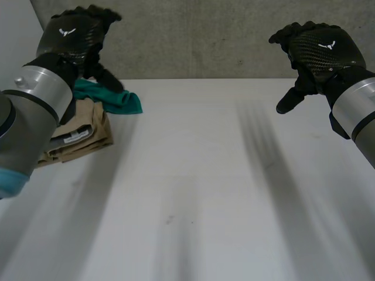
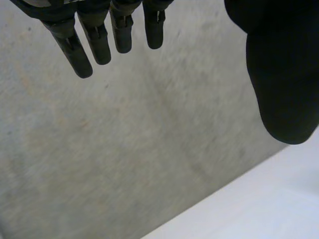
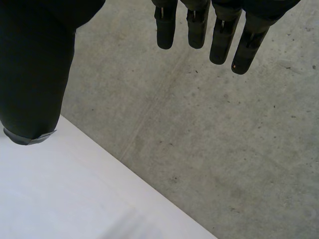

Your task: Fold the laundry.

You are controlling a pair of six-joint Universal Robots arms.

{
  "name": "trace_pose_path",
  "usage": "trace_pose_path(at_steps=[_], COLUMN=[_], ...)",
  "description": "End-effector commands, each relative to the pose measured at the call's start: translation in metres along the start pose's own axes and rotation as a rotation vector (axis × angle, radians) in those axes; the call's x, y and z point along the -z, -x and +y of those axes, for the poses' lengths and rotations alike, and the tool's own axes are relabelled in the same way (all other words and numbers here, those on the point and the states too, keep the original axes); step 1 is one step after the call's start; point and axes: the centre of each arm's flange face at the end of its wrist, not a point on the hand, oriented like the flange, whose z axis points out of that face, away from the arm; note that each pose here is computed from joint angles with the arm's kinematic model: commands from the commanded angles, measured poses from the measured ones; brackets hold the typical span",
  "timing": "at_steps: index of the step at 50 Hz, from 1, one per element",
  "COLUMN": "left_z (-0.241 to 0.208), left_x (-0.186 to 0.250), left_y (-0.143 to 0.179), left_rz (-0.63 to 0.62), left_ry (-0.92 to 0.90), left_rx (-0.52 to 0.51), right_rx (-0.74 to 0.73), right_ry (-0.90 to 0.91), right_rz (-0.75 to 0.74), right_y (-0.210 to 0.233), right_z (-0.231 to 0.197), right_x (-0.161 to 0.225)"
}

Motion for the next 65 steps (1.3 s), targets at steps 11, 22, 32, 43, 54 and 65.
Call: trace_pose_path(at_steps=[11, 22, 32, 43, 54, 65], left_z=[0.168, 0.249, 0.229, 0.072, 0.073, 0.071], left_x=[-0.079, -0.095, -0.108, -0.057, 0.045, 0.017], left_y=[0.115, 0.135, 0.134, -0.004, -0.13, -0.097], left_rz=[-0.047, -0.03, -0.163, -0.009, 0.37, 0.266], left_ry=[0.304, 0.381, 0.258, -0.071, 0.04, 0.034], left_rx=[-0.263, -0.328, -0.393, -0.274, 0.045, 0.031], right_rx=[0.04, 0.037, 0.064, 0.083, 0.087, 0.088], right_ry=[0.028, 0.046, 0.075, 0.055, 0.029, 0.031], right_rz=[-0.005, -0.008, -0.012, 0.006, 0.028, 0.012], right_y=[0.002, 0.003, 0.004, 0.0, -0.007, -0.005], right_z=[0.009, 0.016, 0.026, 0.018, 0.01, 0.01], right_x=[-0.003, -0.004, -0.008, -0.009, -0.009, -0.011])
